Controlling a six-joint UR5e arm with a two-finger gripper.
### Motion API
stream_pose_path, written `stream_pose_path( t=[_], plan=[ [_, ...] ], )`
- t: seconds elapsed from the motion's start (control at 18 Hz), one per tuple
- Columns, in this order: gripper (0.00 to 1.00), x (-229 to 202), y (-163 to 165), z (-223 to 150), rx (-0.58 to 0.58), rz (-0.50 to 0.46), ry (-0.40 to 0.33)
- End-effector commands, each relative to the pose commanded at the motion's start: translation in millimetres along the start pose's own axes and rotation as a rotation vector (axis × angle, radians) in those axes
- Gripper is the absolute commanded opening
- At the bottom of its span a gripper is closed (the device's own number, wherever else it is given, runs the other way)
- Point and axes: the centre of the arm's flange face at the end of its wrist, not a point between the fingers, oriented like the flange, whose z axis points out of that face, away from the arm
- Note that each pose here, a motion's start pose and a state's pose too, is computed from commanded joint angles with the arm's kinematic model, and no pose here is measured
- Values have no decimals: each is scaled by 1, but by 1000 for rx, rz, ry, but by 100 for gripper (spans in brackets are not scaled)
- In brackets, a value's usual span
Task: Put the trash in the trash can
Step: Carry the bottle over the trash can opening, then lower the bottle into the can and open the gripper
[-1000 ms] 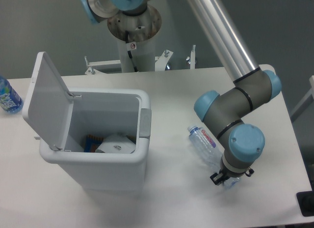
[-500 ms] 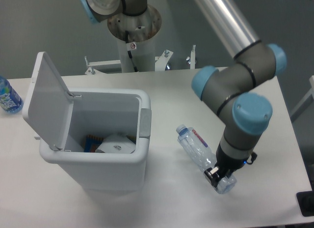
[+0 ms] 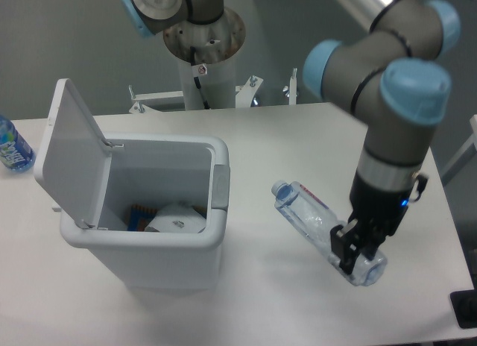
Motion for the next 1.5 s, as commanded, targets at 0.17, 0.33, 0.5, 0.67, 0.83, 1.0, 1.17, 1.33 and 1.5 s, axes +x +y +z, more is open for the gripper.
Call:
stream_pose_path(
  t=[0.17, 0.33, 0.5, 0.67, 0.83, 1.0, 1.17, 1.33, 1.5],
  plan=[
    [52, 17, -3, -39, 69, -4, 77],
    [52, 35, -4, -67, 141, 7, 154],
    [52, 48, -2, -79, 158, 14, 197],
    [52, 70, 6, -79, 142, 17, 241],
    [52, 109, 25, -73, 112, 45, 271],
    [53, 145, 48, -51, 59, 86, 298],
    [53, 163, 63, -32, 33, 119, 312],
    [53, 165, 76, -13, 39, 141, 318],
    [53, 159, 82, 1, 33, 155, 317]
  ],
)
